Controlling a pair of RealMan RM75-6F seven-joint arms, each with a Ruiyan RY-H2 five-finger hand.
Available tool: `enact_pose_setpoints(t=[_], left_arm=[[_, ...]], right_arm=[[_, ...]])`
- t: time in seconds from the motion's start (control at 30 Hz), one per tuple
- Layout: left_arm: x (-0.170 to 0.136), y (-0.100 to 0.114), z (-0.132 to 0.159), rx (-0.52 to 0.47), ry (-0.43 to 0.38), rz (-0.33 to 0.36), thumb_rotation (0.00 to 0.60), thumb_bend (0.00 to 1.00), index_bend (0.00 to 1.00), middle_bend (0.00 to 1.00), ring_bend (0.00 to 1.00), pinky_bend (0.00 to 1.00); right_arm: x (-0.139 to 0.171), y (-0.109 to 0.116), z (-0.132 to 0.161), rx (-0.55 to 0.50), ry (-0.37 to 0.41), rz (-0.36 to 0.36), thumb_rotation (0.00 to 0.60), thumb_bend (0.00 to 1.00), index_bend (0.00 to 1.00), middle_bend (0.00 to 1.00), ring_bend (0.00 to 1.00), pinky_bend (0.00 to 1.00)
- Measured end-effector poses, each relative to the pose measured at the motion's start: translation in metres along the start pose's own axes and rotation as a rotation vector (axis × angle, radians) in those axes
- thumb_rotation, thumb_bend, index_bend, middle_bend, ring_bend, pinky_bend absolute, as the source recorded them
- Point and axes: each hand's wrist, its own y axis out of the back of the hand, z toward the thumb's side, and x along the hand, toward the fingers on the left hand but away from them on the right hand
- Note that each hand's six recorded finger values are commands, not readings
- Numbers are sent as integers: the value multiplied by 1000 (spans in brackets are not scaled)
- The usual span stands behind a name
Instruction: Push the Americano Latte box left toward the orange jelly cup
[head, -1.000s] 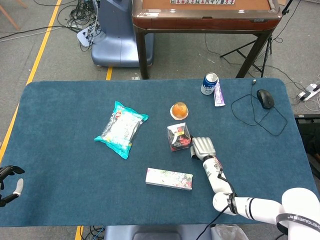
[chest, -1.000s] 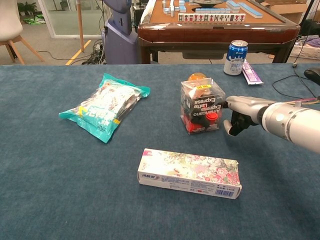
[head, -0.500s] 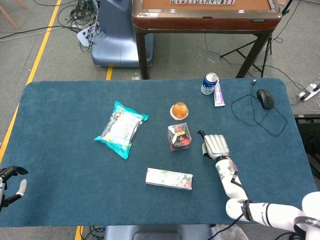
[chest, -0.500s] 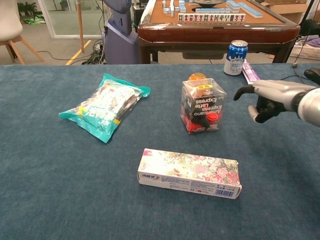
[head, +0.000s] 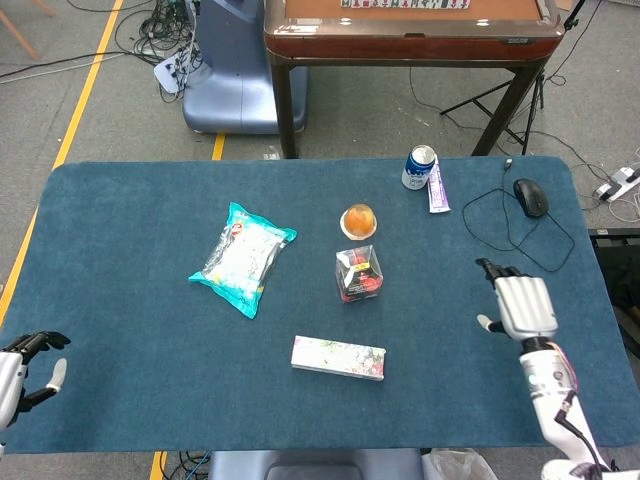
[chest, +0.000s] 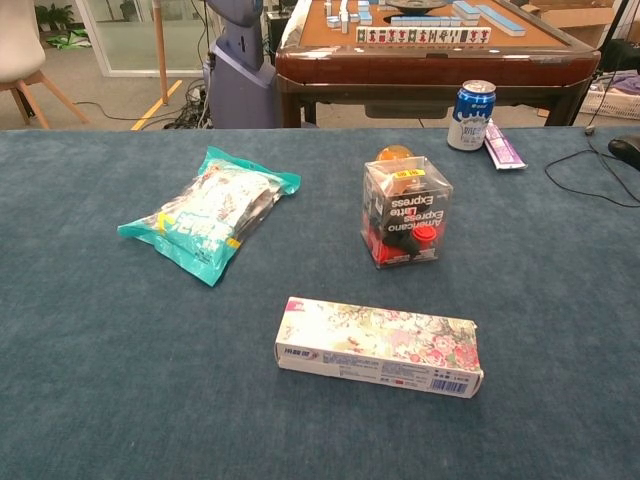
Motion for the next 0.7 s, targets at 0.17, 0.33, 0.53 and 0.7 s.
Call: enact_pose_setpoints(t=[0.17,0.33,0.53,0.7], left_arm=[[1,-2,3,-1,-14,10,600,411,404,453,404,645],[2,-5,4,1,-23,4,600,409,405,453,404,645],[4,-7,4,2,-21,-1,600,409,404,453,405,645],[3,-6,5,2,-26,1,600,409,405,453,405,645]], right_arm=[[39,21,-24,-44,-26,-100,600,0,191,270,230,386],[80,29,-55,-107,-99,-198,600,0,191,285,230,386],[108,27,-72,-184,-98,-256,600,0,191,304,231,386],[117,33,-77,-197,-98,-301,600,0,191,313,231,386]])
